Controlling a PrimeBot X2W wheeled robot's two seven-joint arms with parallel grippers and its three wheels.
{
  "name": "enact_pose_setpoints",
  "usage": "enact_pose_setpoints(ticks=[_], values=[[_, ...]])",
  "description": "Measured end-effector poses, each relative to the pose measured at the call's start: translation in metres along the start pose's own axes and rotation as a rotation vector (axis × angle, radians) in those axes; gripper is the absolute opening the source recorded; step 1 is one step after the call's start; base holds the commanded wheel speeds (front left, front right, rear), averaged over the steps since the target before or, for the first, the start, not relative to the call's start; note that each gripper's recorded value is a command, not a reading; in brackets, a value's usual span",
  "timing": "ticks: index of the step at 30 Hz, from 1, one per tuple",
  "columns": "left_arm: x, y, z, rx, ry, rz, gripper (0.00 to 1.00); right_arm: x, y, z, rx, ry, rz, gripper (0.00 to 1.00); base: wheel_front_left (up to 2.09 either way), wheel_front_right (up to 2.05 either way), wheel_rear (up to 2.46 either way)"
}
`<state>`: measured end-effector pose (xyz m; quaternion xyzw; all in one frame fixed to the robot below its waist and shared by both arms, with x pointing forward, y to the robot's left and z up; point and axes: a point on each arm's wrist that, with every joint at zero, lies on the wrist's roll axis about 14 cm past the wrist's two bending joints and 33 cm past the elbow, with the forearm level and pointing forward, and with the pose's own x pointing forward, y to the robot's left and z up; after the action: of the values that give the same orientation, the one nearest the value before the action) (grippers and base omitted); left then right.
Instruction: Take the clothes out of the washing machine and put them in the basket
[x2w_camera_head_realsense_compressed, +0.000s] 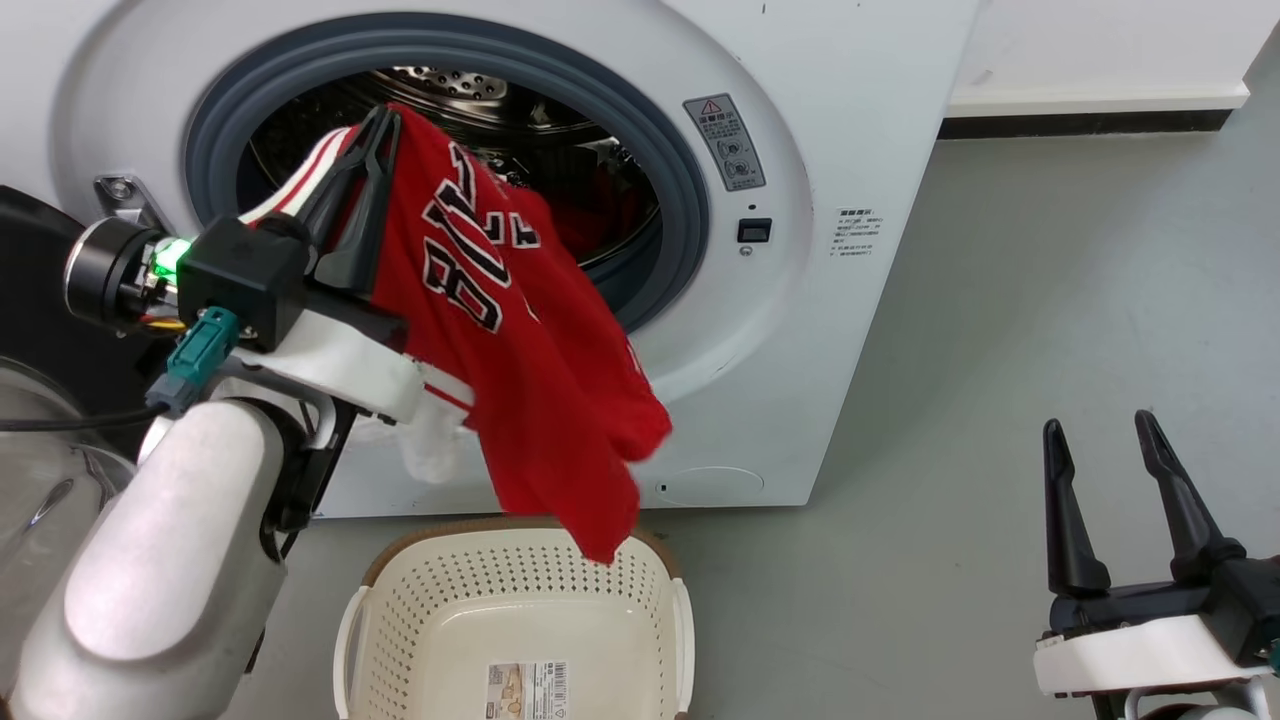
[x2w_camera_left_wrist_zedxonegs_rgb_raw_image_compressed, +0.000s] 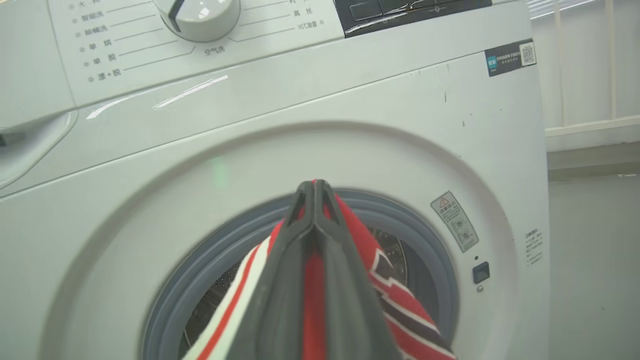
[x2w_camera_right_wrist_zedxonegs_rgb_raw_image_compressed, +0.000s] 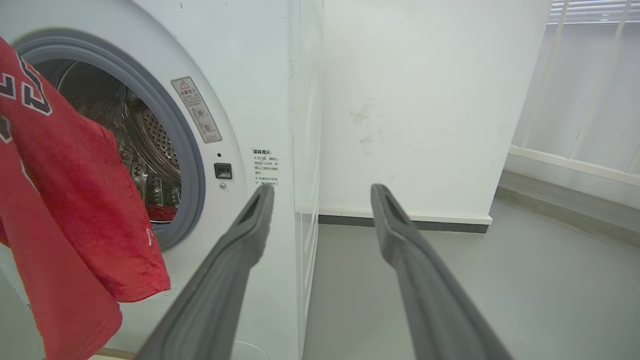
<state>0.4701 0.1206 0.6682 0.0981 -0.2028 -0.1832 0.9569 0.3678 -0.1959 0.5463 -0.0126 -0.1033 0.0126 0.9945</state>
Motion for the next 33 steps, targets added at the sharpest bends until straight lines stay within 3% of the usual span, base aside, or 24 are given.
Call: enact_pose_setpoints(ticks=[8, 17, 33], values=[[-0.013, -0.009, 0.016, 0.001, -0.022, -0.012, 0.00, 0.002, 0.001, -0.003, 0.003, 0.006, 0.004, 1.00, 0.00, 0.00, 0.00], [-0.037, -0.023, 0.000, -0.036, 0.041, -0.024, 0.00, 0.004, 0.002, -0.008, 0.006, 0.019, 0.006, 1.00, 0.00, 0.00, 0.00], [-0.096, -0.071, -0.135, -0.238, 0.420, -0.055, 0.00, 0.029, 0.003, -0.037, -0.008, 0.079, 0.015, 1.00, 0.00, 0.00, 0.00]])
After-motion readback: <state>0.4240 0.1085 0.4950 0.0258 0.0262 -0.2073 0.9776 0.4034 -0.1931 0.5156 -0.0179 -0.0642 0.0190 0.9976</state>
